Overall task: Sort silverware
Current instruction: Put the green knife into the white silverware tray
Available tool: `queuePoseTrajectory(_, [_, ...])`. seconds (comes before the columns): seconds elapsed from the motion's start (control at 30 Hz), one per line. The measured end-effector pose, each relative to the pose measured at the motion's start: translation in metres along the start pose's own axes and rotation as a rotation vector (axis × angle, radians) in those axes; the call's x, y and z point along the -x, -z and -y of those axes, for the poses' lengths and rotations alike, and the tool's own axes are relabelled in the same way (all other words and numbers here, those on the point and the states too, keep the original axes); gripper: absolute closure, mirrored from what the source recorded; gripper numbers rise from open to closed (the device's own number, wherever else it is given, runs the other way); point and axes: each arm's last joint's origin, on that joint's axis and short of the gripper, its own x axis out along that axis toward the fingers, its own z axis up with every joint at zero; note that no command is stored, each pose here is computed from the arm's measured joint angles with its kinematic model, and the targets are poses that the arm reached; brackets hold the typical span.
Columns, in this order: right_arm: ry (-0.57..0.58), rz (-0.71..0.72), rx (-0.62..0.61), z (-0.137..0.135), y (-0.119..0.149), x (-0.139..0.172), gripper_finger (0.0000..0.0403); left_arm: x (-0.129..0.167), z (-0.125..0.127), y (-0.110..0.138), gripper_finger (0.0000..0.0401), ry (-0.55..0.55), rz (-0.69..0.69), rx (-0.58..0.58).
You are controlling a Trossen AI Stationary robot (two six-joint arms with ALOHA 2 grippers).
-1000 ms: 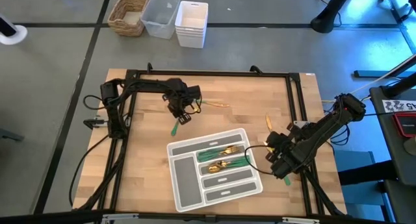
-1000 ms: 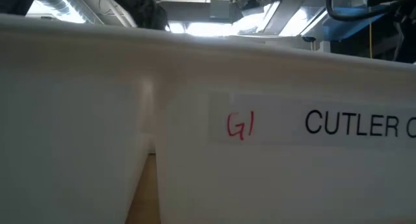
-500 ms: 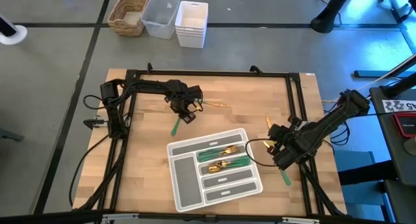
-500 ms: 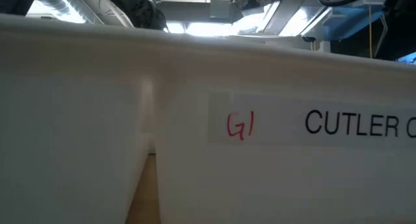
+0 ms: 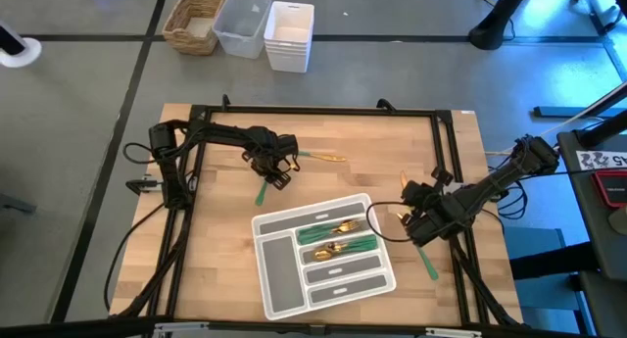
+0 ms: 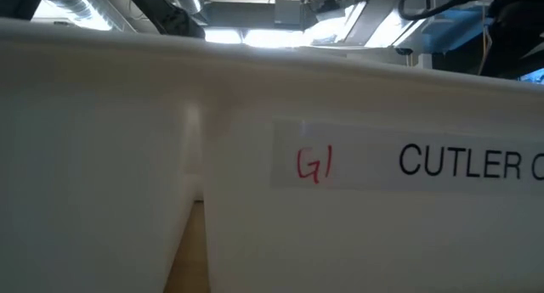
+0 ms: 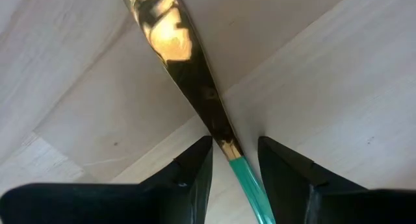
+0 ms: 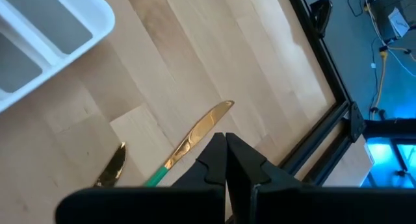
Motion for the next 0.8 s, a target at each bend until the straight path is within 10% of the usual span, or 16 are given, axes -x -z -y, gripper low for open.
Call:
queuePoseTrajectory(0.5, [-0.002,0.004,0.0,-0.0005,0.0,0.0002,0.0402,-0.001,0.005,0.0037,0.0386,-0.104,0.045,-0.069])
queuePoseTrajectory(0.8, [-0.004,0.005,-0.001,-0.0008,0.0,0.0002,0.0402,0.0032,0.0054,0.0047,0.0375,-0.092,0.062,-0.101])
